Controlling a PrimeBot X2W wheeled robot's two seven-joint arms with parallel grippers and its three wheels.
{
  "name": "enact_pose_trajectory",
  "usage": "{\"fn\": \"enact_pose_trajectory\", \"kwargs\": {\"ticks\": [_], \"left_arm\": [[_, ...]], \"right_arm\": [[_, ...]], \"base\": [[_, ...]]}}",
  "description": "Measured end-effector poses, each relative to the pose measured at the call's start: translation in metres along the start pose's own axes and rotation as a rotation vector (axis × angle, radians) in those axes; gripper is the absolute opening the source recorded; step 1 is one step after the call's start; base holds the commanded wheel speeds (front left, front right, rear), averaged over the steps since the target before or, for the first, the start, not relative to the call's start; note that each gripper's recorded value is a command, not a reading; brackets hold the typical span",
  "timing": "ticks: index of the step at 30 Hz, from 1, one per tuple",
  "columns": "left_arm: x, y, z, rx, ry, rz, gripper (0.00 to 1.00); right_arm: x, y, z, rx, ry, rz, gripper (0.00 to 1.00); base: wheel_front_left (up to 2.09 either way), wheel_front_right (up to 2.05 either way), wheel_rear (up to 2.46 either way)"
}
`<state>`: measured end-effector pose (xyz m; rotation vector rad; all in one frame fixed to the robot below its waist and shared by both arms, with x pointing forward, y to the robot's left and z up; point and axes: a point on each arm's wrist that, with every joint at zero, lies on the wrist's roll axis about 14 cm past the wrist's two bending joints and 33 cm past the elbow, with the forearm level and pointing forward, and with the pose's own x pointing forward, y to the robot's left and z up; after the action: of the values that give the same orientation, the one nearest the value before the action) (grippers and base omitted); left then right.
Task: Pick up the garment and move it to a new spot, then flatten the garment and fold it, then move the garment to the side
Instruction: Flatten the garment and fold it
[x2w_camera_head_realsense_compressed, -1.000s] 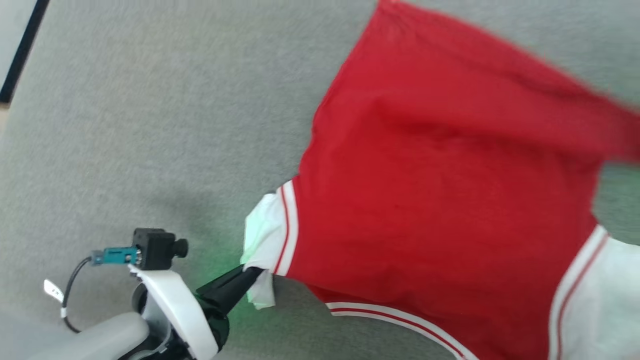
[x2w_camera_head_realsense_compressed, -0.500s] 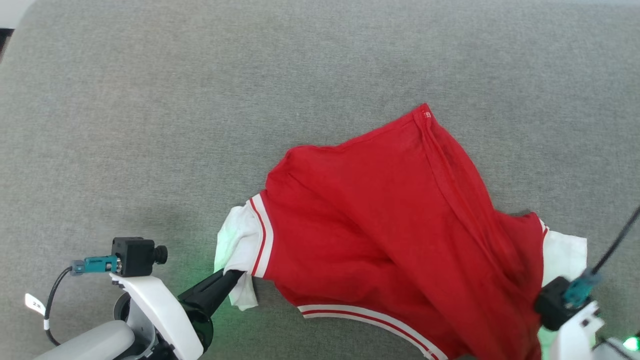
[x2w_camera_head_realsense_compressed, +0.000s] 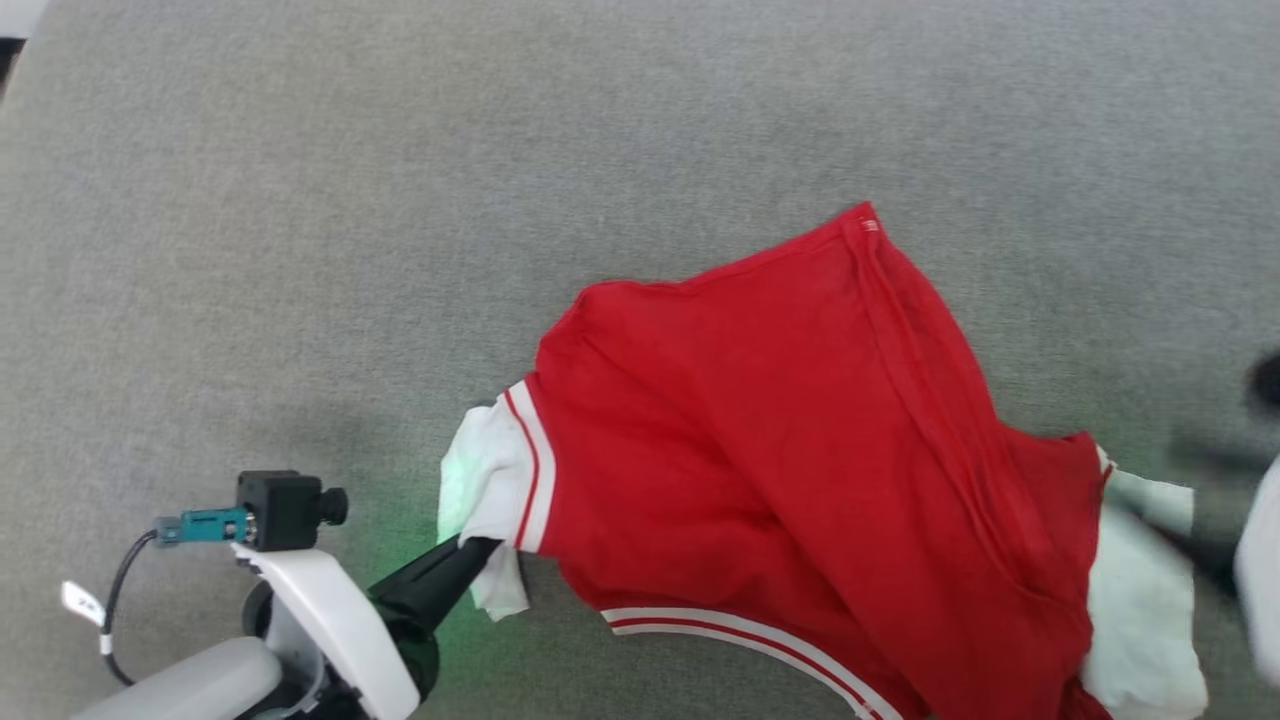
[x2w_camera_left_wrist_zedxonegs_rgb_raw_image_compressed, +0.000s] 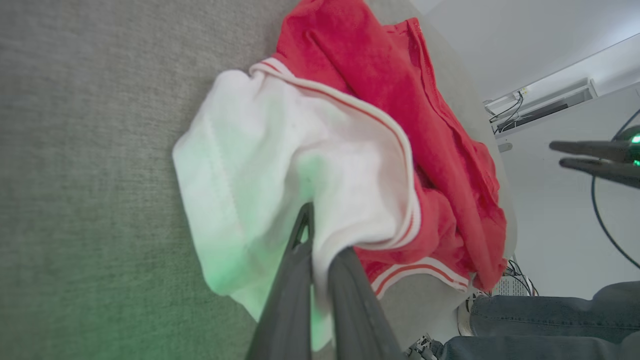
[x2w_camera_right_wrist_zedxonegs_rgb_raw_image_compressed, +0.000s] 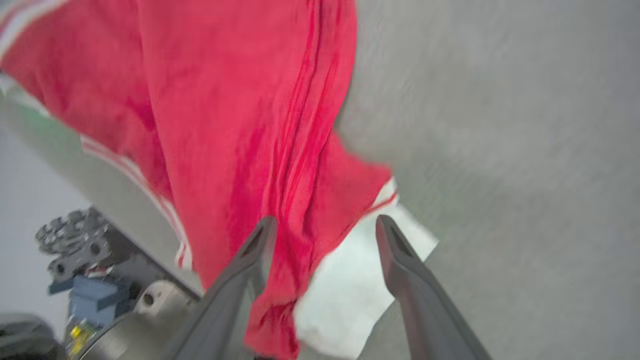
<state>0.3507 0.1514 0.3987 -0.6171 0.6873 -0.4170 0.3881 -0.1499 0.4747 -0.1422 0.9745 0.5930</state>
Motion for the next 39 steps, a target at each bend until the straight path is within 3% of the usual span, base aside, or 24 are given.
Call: {"fn": "enact_pose_trajectory", "kwargs": {"ticks": [4,9,17,23,24,25,30,34,39], "left_arm": [[0.003,0.0,-0.002,-0.021,-0.006,0.003,0.0],[0.007,0.0,-0.004,-0.037,-0.012,0.005,0.0],[0.011,0.007,-0.007,-0.056,-0.012,0.03,0.0],[0.012,0.01,-0.01,-0.071,-0.015,0.047,0.0],[0.012,0.01,-0.009,-0.07,-0.016,0.048,0.0],[0.012,0.01,-0.008,-0.071,-0.02,0.049,0.0],[0.013,0.019,0.004,-0.057,-0.044,0.072,0.0],[0.018,0.032,0.039,0.015,-0.11,0.099,0.0],[0.041,0.022,0.118,0.13,-0.257,0.06,0.0]], "right_arm": [[0.005,-0.022,0.074,-0.108,-0.218,-0.102,1.0],[0.062,-0.013,0.1,-0.127,-0.207,-0.03,1.0],[0.142,-0.005,0.091,-0.172,-0.018,0.034,1.0],[0.17,0.005,0.082,-0.218,0.064,0.066,1.0],[0.171,0.004,0.081,-0.219,0.075,0.065,0.4],[0.172,0.005,0.082,-0.221,0.078,0.066,0.0],[0.171,-0.001,0.093,-0.177,0.003,0.055,0.0],[0.155,-0.036,0.114,-0.115,-0.092,-0.049,0.0],[0.107,-0.087,0.174,-0.031,-0.333,-0.204,0.0]], "base": [[0.0,0.0,0.0],[0.0,0.0,0.0],[0.0,0.0,0.0],[0.0,0.0,0.0],[0.0,0.0,0.0],[0.0,0.0,0.0],[0.0,0.0,0.0],[0.0,0.0,0.0],[0.0,0.0,0.0]]}}
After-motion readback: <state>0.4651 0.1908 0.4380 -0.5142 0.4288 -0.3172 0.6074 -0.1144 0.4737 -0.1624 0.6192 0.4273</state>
